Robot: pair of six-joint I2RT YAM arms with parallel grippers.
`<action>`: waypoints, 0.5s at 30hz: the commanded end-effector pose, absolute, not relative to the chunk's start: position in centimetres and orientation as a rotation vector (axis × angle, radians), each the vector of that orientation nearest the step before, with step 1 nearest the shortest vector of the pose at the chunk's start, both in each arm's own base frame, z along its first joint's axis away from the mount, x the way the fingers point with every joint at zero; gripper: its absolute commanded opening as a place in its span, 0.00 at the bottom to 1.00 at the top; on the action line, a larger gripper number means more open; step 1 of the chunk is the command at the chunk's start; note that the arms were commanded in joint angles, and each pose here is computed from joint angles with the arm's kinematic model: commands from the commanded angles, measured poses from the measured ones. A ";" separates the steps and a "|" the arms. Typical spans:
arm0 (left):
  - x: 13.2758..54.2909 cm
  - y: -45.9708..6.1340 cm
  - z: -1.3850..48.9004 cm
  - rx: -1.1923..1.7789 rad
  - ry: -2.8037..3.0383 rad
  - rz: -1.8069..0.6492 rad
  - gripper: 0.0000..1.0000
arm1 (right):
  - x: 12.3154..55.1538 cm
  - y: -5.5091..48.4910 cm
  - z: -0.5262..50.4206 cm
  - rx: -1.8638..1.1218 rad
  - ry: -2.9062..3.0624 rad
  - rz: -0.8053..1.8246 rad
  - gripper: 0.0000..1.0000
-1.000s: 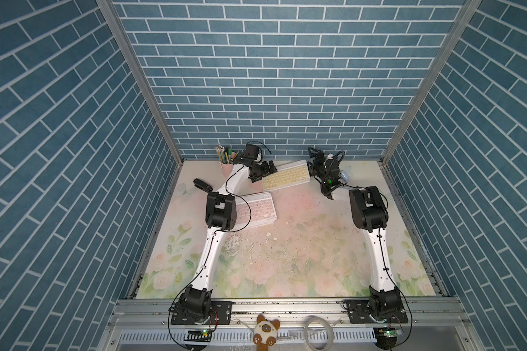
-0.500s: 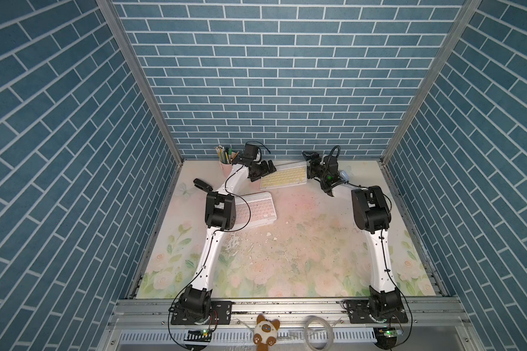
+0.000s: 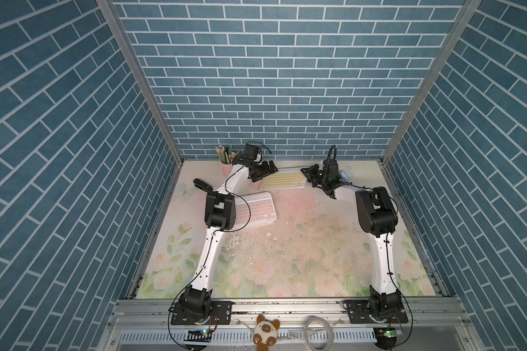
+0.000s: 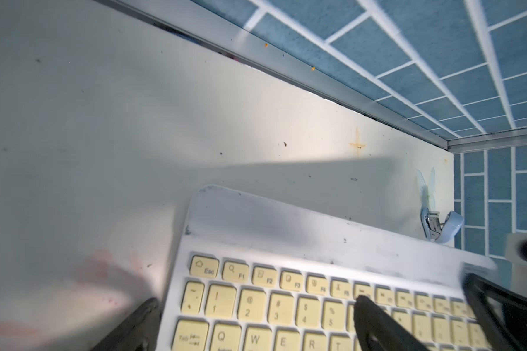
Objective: Stack the numeric keypads
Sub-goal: Pick up the numeric keypad from the center of the board.
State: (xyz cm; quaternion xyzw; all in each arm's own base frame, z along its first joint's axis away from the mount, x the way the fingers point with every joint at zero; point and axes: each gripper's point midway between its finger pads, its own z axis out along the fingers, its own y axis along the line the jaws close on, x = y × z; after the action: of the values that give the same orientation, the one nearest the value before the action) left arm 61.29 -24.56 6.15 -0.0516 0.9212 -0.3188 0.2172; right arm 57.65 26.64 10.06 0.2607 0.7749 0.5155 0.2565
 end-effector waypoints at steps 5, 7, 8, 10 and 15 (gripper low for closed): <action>58.0 -27.9 17.0 0.022 2.455 -1.025 1.00 | 56.7 26.8 15.5 0.444 2.043 1.553 0.00; 57.5 -27.3 18.9 0.044 2.443 -0.999 1.00 | 56.8 26.3 17.7 0.396 1.983 1.593 0.00; 57.2 -27.0 19.9 0.052 2.436 -0.991 1.00 | 56.9 26.1 18.7 0.378 1.959 1.616 0.00; 56.3 -26.3 22.2 0.070 2.419 -0.980 1.00 | 56.5 26.2 21.7 0.314 1.897 1.673 0.00; 54.0 -23.4 28.5 0.080 2.343 -0.940 1.00 | 54.6 26.2 28.0 0.210 1.770 1.737 0.00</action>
State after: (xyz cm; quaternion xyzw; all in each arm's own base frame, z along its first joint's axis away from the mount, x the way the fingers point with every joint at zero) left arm 55.55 -25.63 26.77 0.0296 0.8788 -0.3695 0.3004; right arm 56.88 25.77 17.39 0.1553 0.7391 0.5966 0.2715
